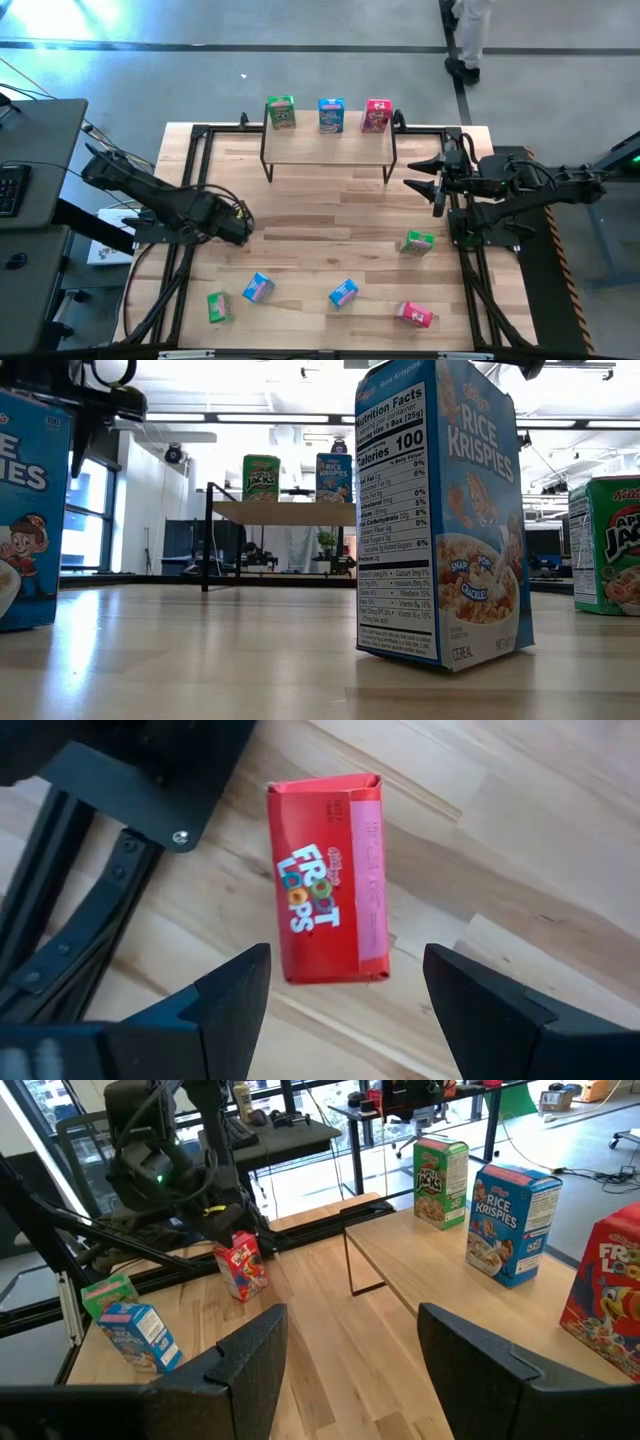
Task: Stack cereal on shelf
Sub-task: Put the left red cereal box on the shelf
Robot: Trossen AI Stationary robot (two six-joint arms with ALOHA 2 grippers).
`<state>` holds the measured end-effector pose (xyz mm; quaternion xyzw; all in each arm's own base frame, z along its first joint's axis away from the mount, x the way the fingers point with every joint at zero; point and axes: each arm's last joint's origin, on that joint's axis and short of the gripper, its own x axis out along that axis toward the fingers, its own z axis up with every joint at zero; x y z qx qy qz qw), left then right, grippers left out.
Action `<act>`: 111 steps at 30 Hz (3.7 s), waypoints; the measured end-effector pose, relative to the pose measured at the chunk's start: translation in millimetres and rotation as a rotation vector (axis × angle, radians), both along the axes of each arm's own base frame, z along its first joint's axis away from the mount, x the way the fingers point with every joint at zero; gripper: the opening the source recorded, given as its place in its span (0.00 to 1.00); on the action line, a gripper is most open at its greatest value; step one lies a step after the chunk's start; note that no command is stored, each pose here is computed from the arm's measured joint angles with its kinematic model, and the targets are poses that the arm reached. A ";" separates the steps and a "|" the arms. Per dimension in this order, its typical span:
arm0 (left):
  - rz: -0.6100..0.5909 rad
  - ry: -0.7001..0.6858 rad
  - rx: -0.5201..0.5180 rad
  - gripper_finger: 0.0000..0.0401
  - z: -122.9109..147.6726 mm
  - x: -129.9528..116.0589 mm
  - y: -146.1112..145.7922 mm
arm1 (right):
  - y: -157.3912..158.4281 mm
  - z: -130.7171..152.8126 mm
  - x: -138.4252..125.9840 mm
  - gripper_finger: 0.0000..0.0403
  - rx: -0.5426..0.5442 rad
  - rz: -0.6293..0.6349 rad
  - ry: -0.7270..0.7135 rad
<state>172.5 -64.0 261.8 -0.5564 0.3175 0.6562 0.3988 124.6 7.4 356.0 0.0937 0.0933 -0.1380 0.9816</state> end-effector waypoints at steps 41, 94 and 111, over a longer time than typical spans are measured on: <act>-0.130 0.055 0.036 0.36 -37.4 -6.3 4.1 | -0.1 0.0 -0.1 0.54 -0.001 -0.004 0.000; -1.943 -0.056 0.513 0.36 66.8 62.6 93.6 | -0.1 0.0 0.0 0.54 -0.001 -0.004 0.000; -1.994 -0.009 0.440 0.35 42.5 89.0 106.4 | -0.2 0.4 0.0 0.54 -0.001 -0.006 -0.004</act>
